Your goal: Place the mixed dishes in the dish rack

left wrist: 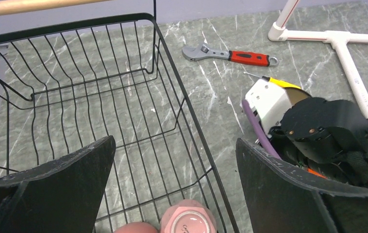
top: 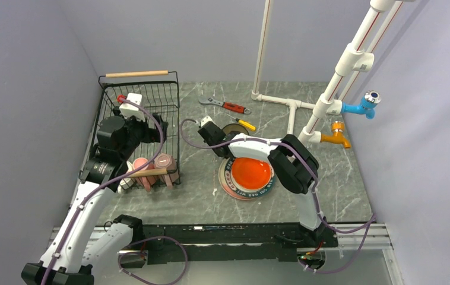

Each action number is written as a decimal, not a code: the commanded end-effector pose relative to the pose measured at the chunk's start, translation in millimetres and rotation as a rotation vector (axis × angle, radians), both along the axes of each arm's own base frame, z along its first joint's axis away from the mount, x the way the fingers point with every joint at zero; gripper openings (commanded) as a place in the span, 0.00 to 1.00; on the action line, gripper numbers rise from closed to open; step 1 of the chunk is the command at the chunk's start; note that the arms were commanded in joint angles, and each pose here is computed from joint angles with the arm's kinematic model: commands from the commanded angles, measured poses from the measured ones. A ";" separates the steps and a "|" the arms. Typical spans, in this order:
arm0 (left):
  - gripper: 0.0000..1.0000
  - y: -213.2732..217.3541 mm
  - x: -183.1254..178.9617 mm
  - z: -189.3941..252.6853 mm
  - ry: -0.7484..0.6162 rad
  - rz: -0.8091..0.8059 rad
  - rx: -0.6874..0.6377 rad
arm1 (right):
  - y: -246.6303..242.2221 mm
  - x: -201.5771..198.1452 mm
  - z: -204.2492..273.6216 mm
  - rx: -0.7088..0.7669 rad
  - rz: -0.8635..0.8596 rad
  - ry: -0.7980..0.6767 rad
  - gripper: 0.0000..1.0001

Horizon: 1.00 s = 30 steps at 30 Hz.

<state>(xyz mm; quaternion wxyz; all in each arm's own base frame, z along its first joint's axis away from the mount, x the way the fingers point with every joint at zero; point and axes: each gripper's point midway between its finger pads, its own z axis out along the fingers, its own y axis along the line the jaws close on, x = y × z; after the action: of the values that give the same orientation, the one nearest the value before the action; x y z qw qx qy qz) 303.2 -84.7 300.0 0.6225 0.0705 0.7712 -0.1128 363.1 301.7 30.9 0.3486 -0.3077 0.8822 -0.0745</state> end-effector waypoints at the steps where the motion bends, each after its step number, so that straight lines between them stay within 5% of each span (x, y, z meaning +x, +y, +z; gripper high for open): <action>1: 0.99 1.0 6.7 4.3 -0.018 0.009 0.021 | 17.0 2.0 8.9 0.012 0.118 0.027 0.01; 6: 0.99 14.6 13.6 -9.1 0.003 0.101 0.023 | 18.7 -1.8 41.4 0.090 0.183 -0.001 0.00; 10: 0.99 7.6 12.6 6.9 0.074 0.132 -0.116 | 20.5 2.8 72.7 0.161 0.233 -0.022 0.00; 17: 0.99 -50.0 -1.5 18.6 0.403 -0.036 -0.368 | 38.0 -16.4 149.4 0.513 0.373 0.122 0.00; 24: 0.99 -97.1 -15.6 31.4 0.624 -0.215 -0.567 | 46.5 -74.1 237.3 0.750 0.738 -0.074 0.00; 30: 0.99 -122.6 -12.9 26.3 0.839 -0.284 -0.868 | 38.9 -109.1 287.8 0.865 0.857 -0.181 0.00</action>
<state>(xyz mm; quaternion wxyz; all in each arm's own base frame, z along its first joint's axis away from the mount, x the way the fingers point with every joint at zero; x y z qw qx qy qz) 299.5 -186.9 314.0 0.3137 -0.0909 0.8478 -0.4177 273.1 329.9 251.6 0.4304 -0.4268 0.7127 0.3531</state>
